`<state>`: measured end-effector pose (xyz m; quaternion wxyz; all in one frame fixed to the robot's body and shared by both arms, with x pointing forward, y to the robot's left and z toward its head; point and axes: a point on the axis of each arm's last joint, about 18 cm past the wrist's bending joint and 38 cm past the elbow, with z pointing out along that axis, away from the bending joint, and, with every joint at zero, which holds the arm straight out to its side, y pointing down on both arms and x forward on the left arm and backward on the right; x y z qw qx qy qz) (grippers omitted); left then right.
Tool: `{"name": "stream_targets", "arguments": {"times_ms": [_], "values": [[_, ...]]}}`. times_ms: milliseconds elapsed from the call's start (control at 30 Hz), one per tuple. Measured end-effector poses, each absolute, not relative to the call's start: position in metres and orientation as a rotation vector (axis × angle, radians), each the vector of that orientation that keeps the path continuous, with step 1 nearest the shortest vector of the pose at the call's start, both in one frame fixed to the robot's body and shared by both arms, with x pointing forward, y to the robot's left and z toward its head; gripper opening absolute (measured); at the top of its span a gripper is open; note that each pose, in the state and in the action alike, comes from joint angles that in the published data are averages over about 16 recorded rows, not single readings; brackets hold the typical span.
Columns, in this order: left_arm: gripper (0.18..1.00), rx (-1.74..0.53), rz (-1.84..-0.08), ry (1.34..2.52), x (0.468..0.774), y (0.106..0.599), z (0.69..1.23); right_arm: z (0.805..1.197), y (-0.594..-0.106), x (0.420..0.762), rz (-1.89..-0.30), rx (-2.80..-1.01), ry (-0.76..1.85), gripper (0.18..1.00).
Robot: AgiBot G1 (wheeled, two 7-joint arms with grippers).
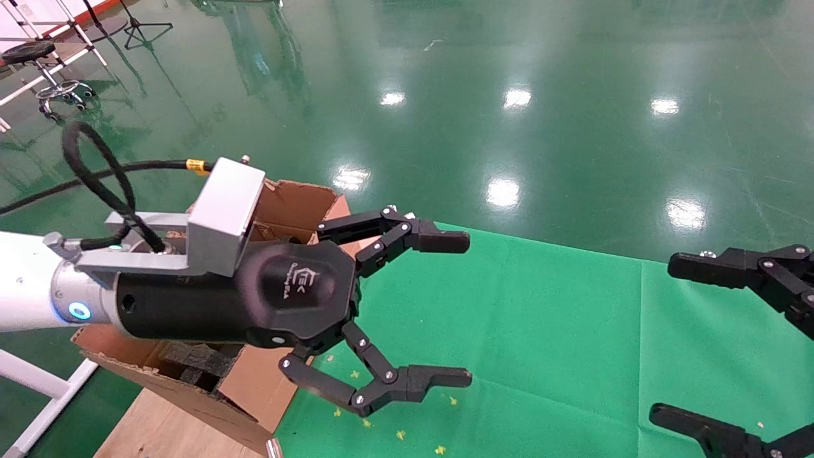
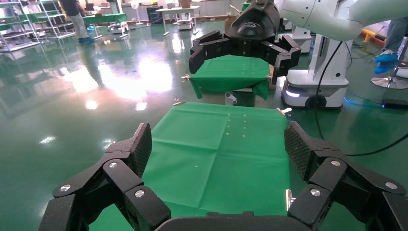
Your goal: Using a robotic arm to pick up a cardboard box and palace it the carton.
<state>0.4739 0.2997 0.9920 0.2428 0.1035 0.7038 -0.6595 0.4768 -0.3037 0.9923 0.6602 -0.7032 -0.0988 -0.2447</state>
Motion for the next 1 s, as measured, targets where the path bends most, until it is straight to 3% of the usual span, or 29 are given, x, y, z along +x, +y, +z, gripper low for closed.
{"name": "stream_targets", "arguments": {"times_ms": [1000], "values": [[1.001, 0.275, -1.798, 1.925, 0.4758, 0.3001, 0.9921, 0.9923, -0.3037, 0.4768, -0.554, -1.591, -0.223, 1.001]]}}
